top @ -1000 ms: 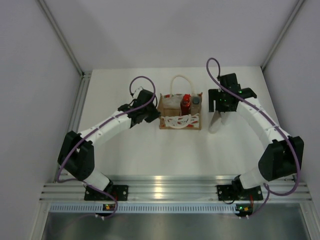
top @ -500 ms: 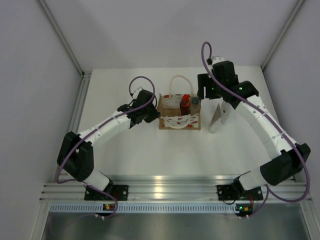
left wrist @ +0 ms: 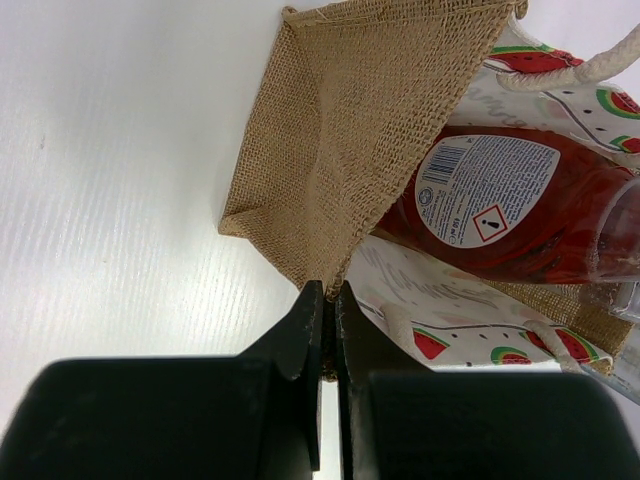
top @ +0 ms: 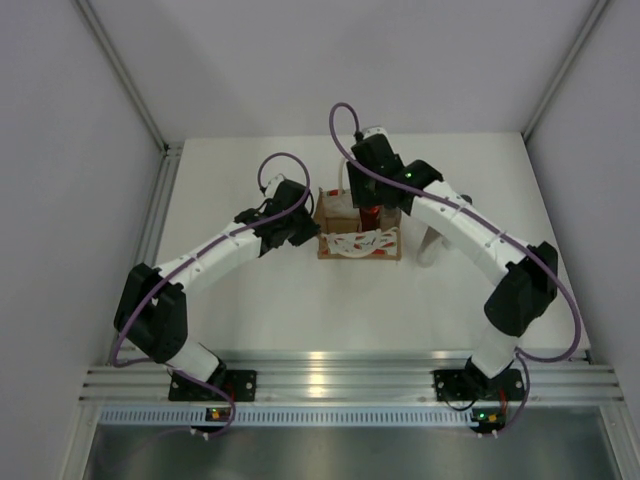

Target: Take the personal care products out of the canvas bag

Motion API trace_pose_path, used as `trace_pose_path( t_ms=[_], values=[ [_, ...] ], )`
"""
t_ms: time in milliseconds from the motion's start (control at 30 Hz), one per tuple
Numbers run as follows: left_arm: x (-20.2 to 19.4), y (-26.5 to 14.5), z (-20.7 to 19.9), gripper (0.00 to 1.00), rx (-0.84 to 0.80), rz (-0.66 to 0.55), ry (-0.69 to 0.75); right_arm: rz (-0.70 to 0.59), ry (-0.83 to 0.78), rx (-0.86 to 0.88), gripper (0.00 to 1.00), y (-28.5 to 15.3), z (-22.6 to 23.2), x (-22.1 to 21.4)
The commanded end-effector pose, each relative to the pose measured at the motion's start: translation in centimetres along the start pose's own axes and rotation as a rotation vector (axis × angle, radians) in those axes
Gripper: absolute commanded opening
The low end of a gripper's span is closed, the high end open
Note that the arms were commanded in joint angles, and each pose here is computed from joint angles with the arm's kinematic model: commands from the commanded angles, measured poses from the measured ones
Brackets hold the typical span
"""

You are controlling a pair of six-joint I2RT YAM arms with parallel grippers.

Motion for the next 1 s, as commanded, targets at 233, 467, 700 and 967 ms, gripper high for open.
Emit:
trace_pose_path(
  t_ms=[233,467,700,967],
  values=[
    [0.8,-0.6,1.4,0.0,0.055,-0.041,0.001,-0.061,0.039,-0.074,0.48,2.3,0.4,1.3],
    [0.5,-0.5,1.5,0.0,0.059,-0.033,0.002,-0.031,0.038,-0.081,0.49,3.6,0.3,0.8],
    [0.5,-0.6,1.5,0.0,0.056,-0.035,0.004,-0.002,0.062,-0.12,0.52,5.2,-0.5,-0.4],
    [0.5,-0.5,1.6,0.0,0.058,-0.032,0.005,0.028,0.07,-0.134,0.57,6.6,-0.4,-1.6]
  ],
)
Point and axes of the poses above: each gripper's point midway between its finger pads, its own y axis out along the fingers, its own z axis along the line the jaws close on, x = y × z, the point moved 1 cm from there along -y, back along the fingers, and after that the axes turned 14 degrees about y, right-handed, at the moved point
